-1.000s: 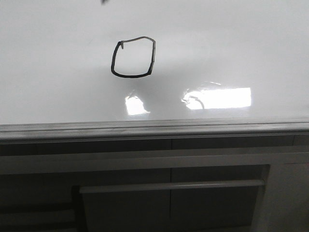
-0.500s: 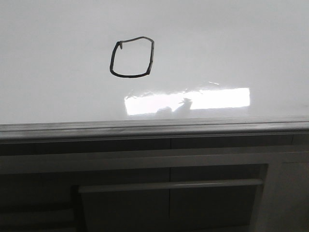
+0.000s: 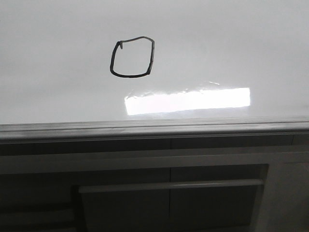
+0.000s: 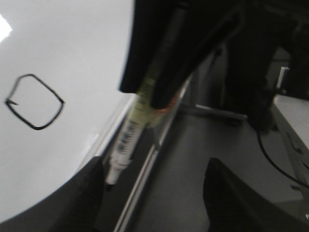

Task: Write number 0 on whiteboard

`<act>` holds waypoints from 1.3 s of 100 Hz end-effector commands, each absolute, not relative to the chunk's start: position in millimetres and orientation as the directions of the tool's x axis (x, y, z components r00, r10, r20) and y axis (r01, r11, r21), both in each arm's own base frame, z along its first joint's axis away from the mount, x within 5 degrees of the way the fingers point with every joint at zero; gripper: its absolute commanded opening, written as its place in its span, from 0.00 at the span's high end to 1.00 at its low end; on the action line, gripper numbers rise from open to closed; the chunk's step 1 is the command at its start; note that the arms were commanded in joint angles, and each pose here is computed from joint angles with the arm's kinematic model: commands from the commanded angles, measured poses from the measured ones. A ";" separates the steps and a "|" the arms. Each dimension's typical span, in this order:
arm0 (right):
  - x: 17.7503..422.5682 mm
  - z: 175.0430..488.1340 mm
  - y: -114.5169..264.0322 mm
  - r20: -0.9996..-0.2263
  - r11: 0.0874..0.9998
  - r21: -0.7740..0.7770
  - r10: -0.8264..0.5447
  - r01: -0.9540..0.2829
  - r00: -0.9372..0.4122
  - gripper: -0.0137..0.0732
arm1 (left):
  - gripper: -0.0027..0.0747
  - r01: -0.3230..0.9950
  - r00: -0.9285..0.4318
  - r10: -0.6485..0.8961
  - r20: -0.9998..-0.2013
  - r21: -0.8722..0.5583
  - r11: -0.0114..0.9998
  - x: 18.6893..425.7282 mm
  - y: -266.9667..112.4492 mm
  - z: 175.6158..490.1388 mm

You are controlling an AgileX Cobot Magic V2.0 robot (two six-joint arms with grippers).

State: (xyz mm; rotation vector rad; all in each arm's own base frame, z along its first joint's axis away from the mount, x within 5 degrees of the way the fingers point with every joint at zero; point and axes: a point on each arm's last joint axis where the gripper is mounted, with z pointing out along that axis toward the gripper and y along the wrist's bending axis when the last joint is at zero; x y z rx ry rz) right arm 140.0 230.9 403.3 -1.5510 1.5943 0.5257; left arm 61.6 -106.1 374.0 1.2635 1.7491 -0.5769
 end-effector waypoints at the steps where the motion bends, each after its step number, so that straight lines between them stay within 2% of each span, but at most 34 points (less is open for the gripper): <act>1: 135.5 423.4 232.8 -0.832 0.170 -0.308 -0.525 -0.936 0.178 0.91 | 0.42 0.943 -0.081 0.490 -0.868 0.093 0.320 61.7 -116.8 385.7; 21: 125.1 421.0 241.6 -0.829 0.121 -0.304 -0.522 -0.945 0.200 0.91 | 0.42 0.945 -0.102 0.515 -0.851 0.079 0.317 67.7 -125.0 380.6; 51: 122.2 420.1 242.9 -0.828 0.106 -0.294 -0.524 -0.950 0.198 0.91 | 0.43 0.943 -0.097 0.504 -0.858 0.083 0.323 68.4 -125.5 381.8; 64: 121.0 420.4 243.4 -0.837 0.105 -0.274 -0.515 -0.956 0.184 0.91 | 0.55 0.943 -0.099 0.506 -0.857 0.081 0.323 69.1 -126.3 381.2; 90: 119.3 419.7 243.4 -0.839 0.095 -0.253 -0.517 -0.963 0.169 0.91 | 0.99 0.942 -0.100 0.520 -0.849 0.087 0.323 71.5 -128.4 379.3; 130: 119.8 424.9 243.7 -0.860 0.118 -0.255 -0.482 -0.960 0.169 0.91 | 0.99 0.942 -0.099 0.520 -0.848 0.089 0.324 71.6 -128.4 379.2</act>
